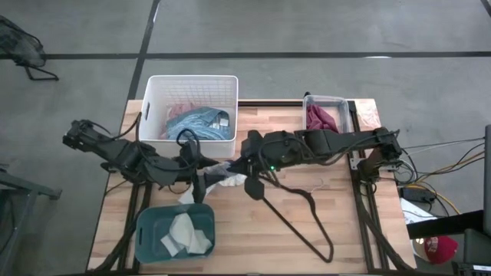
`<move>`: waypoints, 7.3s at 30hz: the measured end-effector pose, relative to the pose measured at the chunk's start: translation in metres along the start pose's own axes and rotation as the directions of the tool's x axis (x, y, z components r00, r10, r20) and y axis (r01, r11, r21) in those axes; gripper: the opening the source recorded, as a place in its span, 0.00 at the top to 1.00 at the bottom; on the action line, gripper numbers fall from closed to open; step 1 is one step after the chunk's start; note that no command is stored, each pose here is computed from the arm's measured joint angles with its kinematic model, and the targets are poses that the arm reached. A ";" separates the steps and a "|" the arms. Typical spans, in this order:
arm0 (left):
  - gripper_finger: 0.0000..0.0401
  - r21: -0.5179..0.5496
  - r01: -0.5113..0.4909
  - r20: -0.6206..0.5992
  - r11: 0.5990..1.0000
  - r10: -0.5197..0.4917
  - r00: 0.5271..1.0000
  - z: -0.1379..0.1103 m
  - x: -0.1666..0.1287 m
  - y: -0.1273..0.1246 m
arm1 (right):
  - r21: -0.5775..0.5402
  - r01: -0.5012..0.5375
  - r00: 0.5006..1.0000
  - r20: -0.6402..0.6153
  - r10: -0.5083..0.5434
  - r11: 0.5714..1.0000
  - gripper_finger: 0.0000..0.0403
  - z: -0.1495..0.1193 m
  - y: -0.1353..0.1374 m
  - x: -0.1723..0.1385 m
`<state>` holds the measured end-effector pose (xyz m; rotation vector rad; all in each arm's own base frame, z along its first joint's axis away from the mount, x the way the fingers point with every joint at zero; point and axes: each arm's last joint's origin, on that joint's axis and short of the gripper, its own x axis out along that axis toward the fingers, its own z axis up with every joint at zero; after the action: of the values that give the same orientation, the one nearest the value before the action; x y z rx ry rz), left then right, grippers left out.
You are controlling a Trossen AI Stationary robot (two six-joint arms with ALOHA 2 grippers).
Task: Pick & Place Cloths
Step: Put the gray sock into the blue bin, then put the white sock into the blue bin, then return to Home Position
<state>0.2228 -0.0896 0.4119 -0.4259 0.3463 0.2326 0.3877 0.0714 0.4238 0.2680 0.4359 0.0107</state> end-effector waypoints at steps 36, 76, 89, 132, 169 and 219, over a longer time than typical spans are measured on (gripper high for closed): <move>0.95 -0.248 0.195 -0.661 0.949 -0.313 0.682 -0.042 -0.007 -0.002 | 0.029 0.056 0.986 -0.159 -0.051 0.998 0.78 -0.062 -0.013 0.039; 0.40 -0.353 -0.108 -0.900 0.929 -0.306 0.310 -0.137 0.016 0.017 | 0.311 0.286 0.946 -0.241 -0.216 0.906 0.50 -0.186 -0.096 0.087; 0.41 -0.374 0.176 -0.666 0.910 -0.396 0.632 -0.055 -0.018 -0.005 | 0.235 0.301 0.913 -0.350 -0.209 0.924 0.54 -0.222 -0.105 0.139; 0.41 -0.087 0.066 -0.132 0.994 -0.078 0.988 -0.009 -0.040 0.010 | 0.100 0.029 0.959 -0.285 0.001 0.995 0.98 -0.101 -0.047 0.070; 0.69 0.071 0.001 -0.033 0.997 0.001 0.999 -0.002 0.000 0.004 | -0.022 -0.282 0.941 0.187 0.281 0.959 0.98 0.013 -0.001 0.007; 0.65 -0.349 -0.084 -0.924 0.933 -0.328 0.195 -0.143 0.006 0.037 | 0.063 0.060 0.998 -0.041 -0.058 0.996 0.56 -0.033 -0.023 0.028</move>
<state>0.1773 -0.1188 0.2743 -0.9331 1.6176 -0.2204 0.3983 0.0592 0.3774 0.3190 0.4833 -0.0559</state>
